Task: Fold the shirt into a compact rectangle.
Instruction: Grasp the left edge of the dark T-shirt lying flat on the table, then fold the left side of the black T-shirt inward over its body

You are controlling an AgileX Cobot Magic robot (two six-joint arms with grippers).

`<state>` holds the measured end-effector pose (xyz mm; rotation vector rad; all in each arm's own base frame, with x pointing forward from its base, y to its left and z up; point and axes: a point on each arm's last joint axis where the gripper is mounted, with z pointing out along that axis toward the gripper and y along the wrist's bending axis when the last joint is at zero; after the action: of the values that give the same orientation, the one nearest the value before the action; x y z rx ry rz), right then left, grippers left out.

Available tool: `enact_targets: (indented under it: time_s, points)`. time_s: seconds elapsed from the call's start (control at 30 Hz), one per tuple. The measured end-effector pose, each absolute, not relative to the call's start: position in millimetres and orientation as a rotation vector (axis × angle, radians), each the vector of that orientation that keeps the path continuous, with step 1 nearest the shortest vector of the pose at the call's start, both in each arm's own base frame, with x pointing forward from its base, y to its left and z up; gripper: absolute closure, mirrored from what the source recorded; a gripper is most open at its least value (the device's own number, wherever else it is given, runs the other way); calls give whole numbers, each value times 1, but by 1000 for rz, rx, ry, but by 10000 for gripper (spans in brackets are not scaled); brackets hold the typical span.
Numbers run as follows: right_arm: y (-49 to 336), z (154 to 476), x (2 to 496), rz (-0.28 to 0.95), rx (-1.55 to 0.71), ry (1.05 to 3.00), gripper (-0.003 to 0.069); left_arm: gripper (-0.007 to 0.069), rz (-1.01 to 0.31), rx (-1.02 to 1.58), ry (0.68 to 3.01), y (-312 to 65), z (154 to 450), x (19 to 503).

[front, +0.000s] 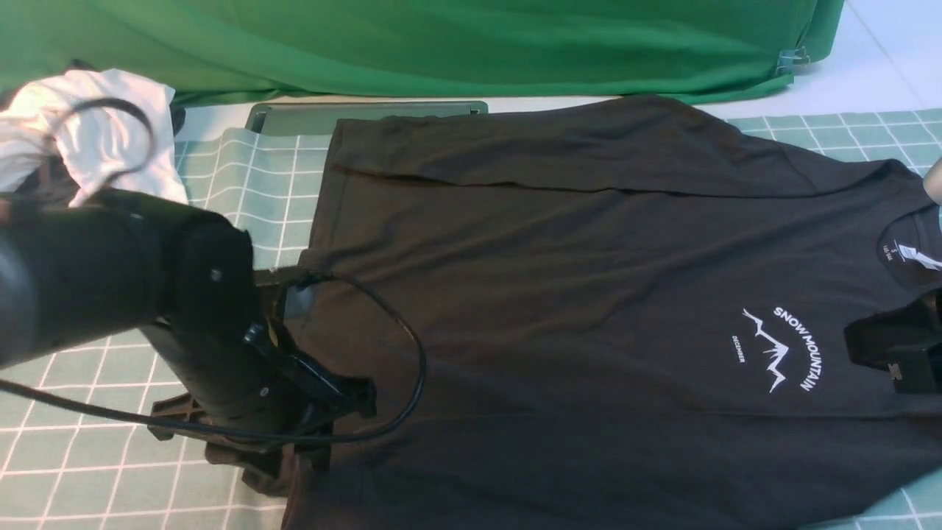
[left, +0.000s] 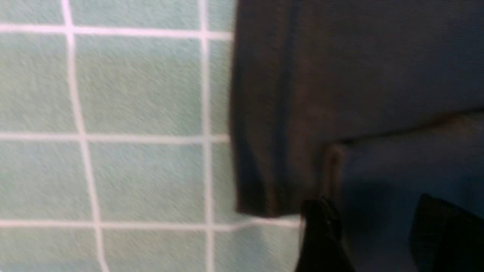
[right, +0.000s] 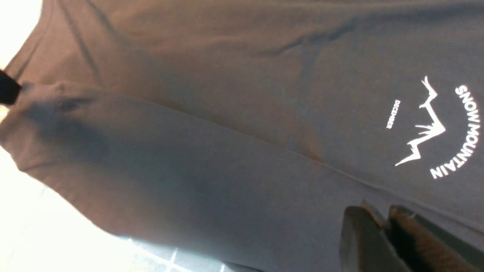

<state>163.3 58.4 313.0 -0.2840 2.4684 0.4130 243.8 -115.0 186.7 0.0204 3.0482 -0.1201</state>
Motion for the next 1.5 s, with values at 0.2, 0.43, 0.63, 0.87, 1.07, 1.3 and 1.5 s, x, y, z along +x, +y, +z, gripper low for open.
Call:
enact_targets:
  time_s: [0.2,0.43,0.63,0.87,1.07,1.3,1.5]
  points:
    - [58,313,164,412,-284,2463,531,207,-83,51,3038,-117,167,254]
    - [59,313,164,411,-290,2461,513,195,-104,50,3021,-119,165,257]
    - [59,313,164,410,-291,2461,503,237,-187,11,2987,-124,166,260]
    - [59,313,164,410,-291,2461,498,433,-230,31,3014,-127,166,257]
    - [59,313,164,410,-291,2461,487,598,-216,43,3034,-126,167,256]
    - [59,313,164,410,-291,2461,473,606,-238,68,2988,-128,196,260]
    - [59,313,164,410,-292,2461,461,606,-280,90,2862,-132,247,273]
